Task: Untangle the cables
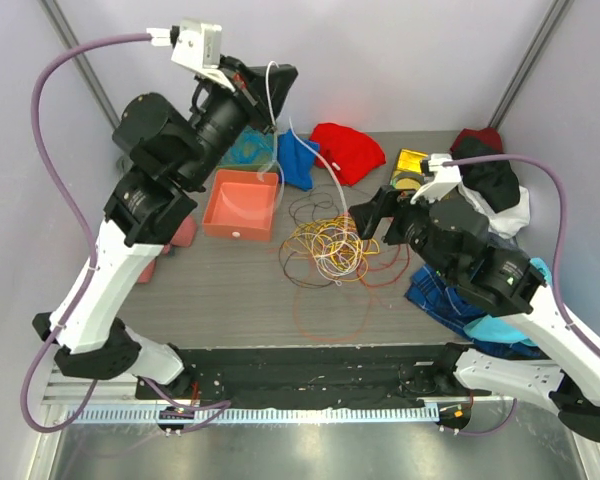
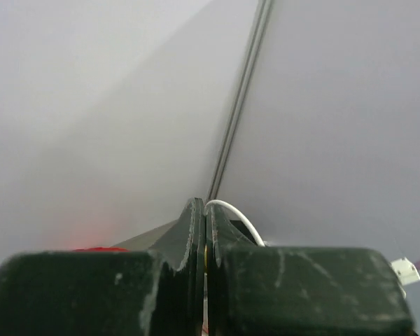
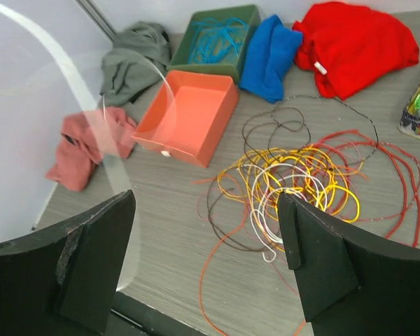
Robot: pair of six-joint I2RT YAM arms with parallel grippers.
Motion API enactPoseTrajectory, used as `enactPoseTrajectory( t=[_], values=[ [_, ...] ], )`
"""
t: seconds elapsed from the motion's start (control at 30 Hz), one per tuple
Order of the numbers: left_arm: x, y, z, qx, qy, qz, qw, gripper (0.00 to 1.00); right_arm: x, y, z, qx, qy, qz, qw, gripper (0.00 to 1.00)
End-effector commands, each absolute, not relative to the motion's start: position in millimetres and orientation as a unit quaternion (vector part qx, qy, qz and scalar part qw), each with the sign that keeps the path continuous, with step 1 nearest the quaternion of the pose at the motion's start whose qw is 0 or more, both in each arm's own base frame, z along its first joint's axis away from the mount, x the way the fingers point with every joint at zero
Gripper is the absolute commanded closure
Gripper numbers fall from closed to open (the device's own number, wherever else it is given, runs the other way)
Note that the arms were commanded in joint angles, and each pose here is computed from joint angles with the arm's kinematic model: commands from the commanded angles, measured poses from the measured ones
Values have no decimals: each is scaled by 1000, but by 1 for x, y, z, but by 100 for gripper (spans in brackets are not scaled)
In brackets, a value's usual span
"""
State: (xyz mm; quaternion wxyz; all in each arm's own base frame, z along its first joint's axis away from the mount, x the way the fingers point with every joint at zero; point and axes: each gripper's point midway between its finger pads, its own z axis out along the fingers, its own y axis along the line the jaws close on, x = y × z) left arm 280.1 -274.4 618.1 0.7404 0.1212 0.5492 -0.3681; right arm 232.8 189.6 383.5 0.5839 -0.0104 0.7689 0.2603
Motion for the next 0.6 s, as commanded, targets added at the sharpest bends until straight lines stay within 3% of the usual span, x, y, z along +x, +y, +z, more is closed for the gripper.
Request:
enactPoseTrajectory(
  t=[0.0, 0.4, 0.57],
  values=[
    [306, -285, 562, 160, 653, -290, 681, 100, 235, 185, 396, 7, 744, 271, 611, 9],
    [335, -303, 509, 173, 703, -248, 644, 100, 209, 232, 408, -73, 676, 412, 607, 9],
    [339, -310, 493, 175, 718, -247, 626, 100, 210, 234, 412, -68, 659, 422, 619, 9]
  ],
)
